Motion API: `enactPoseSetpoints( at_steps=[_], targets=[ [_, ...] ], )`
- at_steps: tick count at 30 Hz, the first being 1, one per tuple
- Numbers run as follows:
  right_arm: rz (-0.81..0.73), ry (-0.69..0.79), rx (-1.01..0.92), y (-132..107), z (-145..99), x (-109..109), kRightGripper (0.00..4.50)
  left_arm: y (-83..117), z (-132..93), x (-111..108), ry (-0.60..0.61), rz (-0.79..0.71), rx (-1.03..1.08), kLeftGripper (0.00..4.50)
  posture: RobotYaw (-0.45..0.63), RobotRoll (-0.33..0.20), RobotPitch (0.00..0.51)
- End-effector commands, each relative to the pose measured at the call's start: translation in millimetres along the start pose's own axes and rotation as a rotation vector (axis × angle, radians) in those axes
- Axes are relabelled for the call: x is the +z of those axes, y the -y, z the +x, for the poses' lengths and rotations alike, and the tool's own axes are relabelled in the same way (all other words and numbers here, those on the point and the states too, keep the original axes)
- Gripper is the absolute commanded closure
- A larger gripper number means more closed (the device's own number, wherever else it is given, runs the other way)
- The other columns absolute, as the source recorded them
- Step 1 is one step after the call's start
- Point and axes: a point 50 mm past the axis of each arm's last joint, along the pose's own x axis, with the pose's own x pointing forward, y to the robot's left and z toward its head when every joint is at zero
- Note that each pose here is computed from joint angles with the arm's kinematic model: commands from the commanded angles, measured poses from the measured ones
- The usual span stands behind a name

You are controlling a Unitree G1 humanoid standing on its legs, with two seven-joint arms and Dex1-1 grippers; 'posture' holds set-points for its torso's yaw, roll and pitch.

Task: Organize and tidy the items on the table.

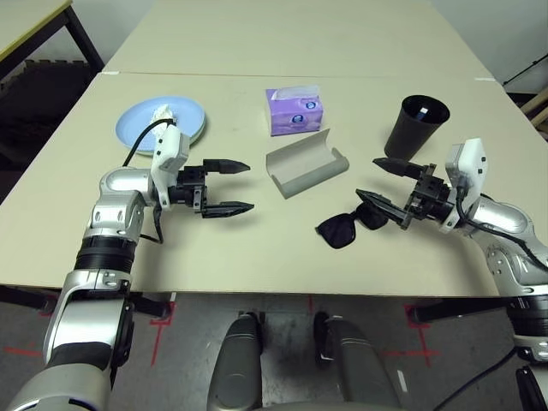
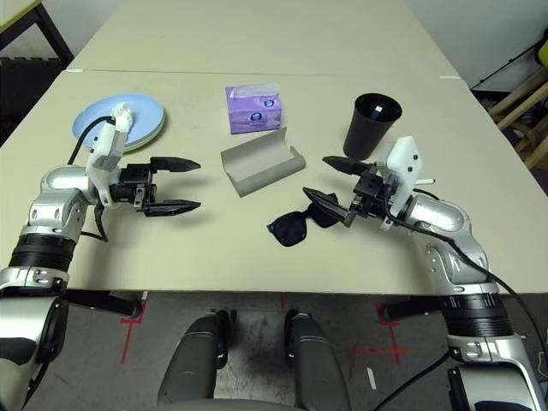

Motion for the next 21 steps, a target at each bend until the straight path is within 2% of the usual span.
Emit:
enactPoseSetpoints(
  at_steps=[1, 5, 11, 17, 21],
  targets=[
    [-0.019, 0.004, 0.003, 4.3, -3.0, 9.4, 0.0, 4.5, 4.6, 0.4, 0.005, 0.023, -0.04, 0.02, 0.12, 0.0, 0.241],
    [-0.037, -0.017, 0.044, 3.9, 1.9, 23.2, 0.0, 5.1, 9.1, 1.5, 0.013, 0.036, -0.05, 0.02, 0.12, 0.0, 0.235],
    [-0.075, -0.141, 0.108, 0.7, 9.1, 47.6, 0.0, 4.0, 14.9, 2.0, 0.03, 0.042, -0.055, 0.02, 0.1, 0.0, 0.244],
    [-0.22, -0.37, 0.184, -10.9, 10.7, 56.0, 0.0, 4.6, 19.9, 0.1, 0.039, 0.039, -0.062, 0.02, 0.1, 0.0, 0.258],
    [-0.34, -0.458, 0.262, -11.4, 11.5, 60.2, 0.0, 5.0, 23.3, -1.8, 0.043, 0.044, -0.06, 0.02, 0.11, 0.0, 0.262]
  ],
)
